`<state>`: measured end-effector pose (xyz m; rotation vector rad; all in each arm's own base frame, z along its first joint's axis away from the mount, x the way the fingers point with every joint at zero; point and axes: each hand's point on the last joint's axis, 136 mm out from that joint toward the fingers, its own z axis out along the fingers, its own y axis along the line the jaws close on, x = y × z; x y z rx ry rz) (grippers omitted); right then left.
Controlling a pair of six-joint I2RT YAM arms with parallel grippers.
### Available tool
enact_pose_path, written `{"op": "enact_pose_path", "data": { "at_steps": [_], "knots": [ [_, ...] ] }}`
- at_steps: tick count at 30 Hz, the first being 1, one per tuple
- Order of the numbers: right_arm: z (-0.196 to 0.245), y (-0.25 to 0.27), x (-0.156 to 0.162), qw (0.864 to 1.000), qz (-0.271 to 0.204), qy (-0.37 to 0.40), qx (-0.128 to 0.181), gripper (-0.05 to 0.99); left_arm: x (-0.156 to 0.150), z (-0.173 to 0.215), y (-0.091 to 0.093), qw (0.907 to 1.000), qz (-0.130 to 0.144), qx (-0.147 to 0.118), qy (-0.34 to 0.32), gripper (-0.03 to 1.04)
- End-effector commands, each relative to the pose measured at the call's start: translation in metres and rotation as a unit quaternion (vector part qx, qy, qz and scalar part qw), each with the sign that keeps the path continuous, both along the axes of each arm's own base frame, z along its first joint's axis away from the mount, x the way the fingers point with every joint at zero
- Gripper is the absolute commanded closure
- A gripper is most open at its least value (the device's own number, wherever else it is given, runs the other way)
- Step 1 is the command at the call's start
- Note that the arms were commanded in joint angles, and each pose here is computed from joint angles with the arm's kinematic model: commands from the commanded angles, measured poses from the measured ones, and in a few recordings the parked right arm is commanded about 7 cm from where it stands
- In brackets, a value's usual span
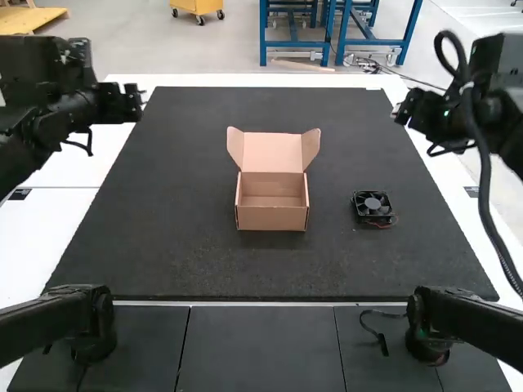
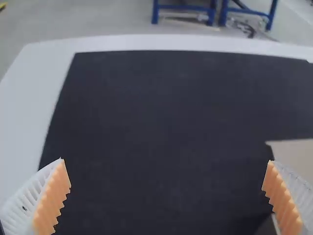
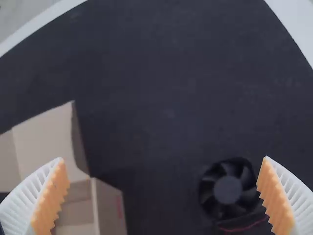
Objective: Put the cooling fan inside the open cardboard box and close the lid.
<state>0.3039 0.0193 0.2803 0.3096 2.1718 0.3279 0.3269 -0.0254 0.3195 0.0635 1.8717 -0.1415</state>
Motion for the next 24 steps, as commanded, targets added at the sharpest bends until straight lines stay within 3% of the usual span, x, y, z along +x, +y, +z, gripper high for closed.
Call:
{"op": "enact_pose_path", "data": {
  "at_steps": [1, 3, 6, 11, 17, 24],
  "knots": [
    [-0.005, -0.007, 0.012, 0.999, -0.007, 0.04, -0.016, 0.03, -0.008, 0.01, -0.04, 0.9973, -0.073, 0.008, 0.004, 0.09],
    [-0.007, -0.023, 0.017, 0.996, -0.026, 0.063, -0.062, 0.03, -0.018, 0.004, -0.065, 0.9935, -0.112, 0.007, 0.018, 0.09],
    [-0.016, -0.031, 0.017, 0.99, -0.02, 0.102, -0.09, 0.03, -0.035, 0.005, -0.095, 0.9866, -0.162, 0.007, 0.018, 0.08],
    [-0.037, -0.048, 0.009, 0.975, 0.012, 0.163, -0.149, 0.03, -0.052, -0.008, -0.126, 0.9783, -0.205, -0.002, 0.031, 0.08],
    [-0.044, -0.049, 0.02, 0.967, 0.056, 0.152, -0.194, 0.03, -0.051, -0.013, -0.13, 0.9803, -0.196, 0.002, 0.028, 0.08],
    [-0.085, -0.04, 0.024, 0.96, 0.096, 0.19, -0.183, 0.03, -0.046, -0.037, -0.124, 0.9827, -0.173, 0.024, 0.062, 0.08]
  ]
}}
